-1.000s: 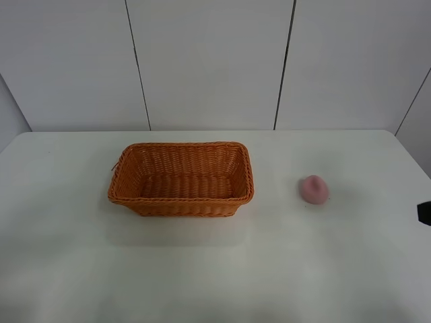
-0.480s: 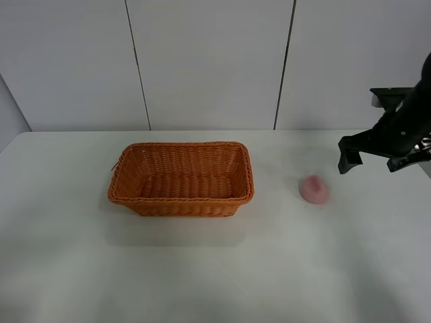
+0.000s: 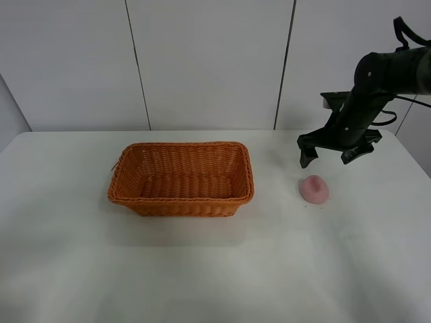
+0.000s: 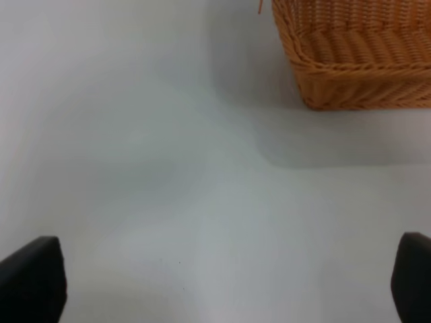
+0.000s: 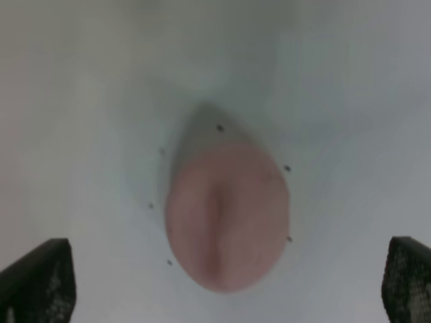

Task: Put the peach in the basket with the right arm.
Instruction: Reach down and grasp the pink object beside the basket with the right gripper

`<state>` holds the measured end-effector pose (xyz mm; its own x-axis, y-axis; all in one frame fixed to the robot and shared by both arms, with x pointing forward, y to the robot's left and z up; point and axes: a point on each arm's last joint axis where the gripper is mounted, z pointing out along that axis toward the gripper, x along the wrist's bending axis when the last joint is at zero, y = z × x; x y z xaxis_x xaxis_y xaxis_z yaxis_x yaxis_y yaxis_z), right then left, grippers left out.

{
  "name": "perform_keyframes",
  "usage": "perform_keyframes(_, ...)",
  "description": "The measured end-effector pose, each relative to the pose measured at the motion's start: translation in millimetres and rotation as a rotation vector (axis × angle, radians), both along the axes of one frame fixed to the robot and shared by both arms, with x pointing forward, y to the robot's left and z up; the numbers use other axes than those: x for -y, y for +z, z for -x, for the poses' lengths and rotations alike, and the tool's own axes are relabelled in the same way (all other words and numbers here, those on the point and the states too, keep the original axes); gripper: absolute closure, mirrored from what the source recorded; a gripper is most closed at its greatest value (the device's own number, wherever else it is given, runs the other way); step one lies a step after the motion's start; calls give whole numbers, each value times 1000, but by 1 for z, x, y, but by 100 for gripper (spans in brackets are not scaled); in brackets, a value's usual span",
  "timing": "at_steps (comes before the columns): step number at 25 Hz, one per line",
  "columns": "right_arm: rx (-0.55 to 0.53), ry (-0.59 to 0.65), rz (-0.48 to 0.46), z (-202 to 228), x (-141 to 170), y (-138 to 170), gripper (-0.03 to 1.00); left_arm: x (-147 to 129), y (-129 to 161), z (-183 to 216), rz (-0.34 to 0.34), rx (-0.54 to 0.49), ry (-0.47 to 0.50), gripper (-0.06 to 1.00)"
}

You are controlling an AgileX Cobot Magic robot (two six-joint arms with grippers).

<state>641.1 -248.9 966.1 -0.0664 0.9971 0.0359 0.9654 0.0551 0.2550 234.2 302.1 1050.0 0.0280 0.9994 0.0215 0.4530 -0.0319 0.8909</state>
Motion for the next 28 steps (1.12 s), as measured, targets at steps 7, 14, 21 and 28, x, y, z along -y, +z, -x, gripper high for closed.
perform_keyframes(7, -51, -17, 24, -4, 2, -23, 27, 0, 0, 0, 0, 0, 0, -5)
perform_keyframes(14, -138, -16, 35, -9, 1, -69, 27, 0, 0, 0, 0, 0, 0, -5)
perform_keyframes(21, -145, -19, 31, -10, 1, -82, 39, 0, 0, 0, 0, 0, 0, -5)
perform_keyframes(28, -132, -34, 27, -12, 1, -76, 96, 0, 0, 0, 0, 0, 0, -5)
